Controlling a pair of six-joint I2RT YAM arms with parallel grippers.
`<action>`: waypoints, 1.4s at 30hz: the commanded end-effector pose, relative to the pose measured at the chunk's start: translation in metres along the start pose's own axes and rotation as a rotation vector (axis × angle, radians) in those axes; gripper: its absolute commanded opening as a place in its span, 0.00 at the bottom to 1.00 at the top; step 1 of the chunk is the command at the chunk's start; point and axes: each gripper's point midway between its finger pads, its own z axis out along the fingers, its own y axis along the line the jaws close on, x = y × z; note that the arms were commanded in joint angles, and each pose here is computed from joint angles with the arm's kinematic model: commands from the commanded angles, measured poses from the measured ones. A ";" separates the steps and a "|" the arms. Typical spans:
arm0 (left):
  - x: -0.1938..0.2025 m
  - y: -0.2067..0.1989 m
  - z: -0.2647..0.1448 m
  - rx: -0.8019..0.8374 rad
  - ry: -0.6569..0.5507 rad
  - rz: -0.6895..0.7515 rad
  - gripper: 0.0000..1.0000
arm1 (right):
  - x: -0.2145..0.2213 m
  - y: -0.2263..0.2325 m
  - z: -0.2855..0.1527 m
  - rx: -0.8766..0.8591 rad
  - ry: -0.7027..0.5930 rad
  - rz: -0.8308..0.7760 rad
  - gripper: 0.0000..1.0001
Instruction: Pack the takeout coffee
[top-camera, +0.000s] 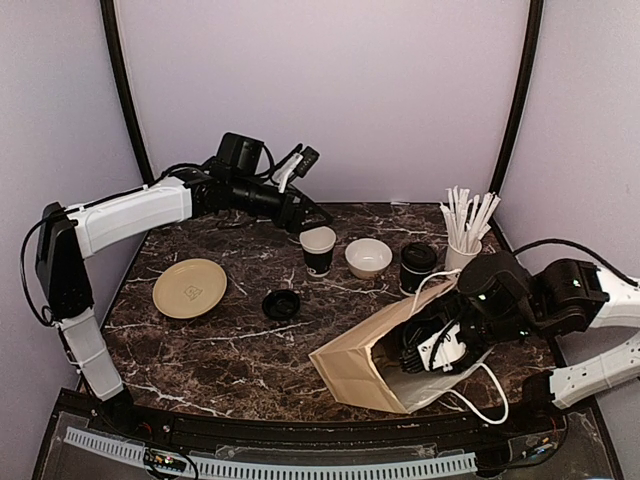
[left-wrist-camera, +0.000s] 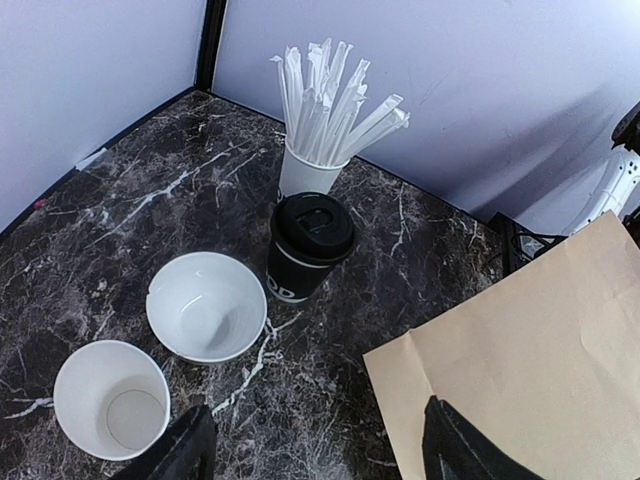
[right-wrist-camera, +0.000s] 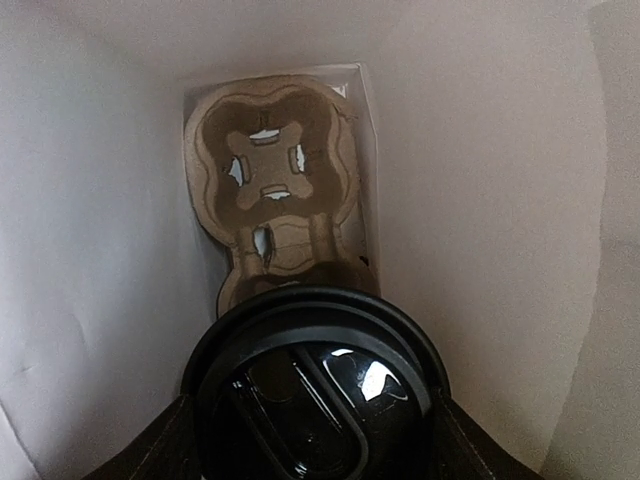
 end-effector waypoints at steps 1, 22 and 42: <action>-0.019 -0.006 -0.008 0.035 -0.048 0.019 0.73 | -0.003 -0.013 0.012 0.051 -0.030 0.057 0.63; -0.018 -0.013 0.000 0.138 -0.044 -0.048 0.73 | 0.007 0.008 0.037 0.047 -0.091 0.095 0.62; 0.041 -0.118 -0.047 0.120 0.258 0.065 0.70 | -0.013 -0.023 0.033 0.029 -0.102 0.238 0.64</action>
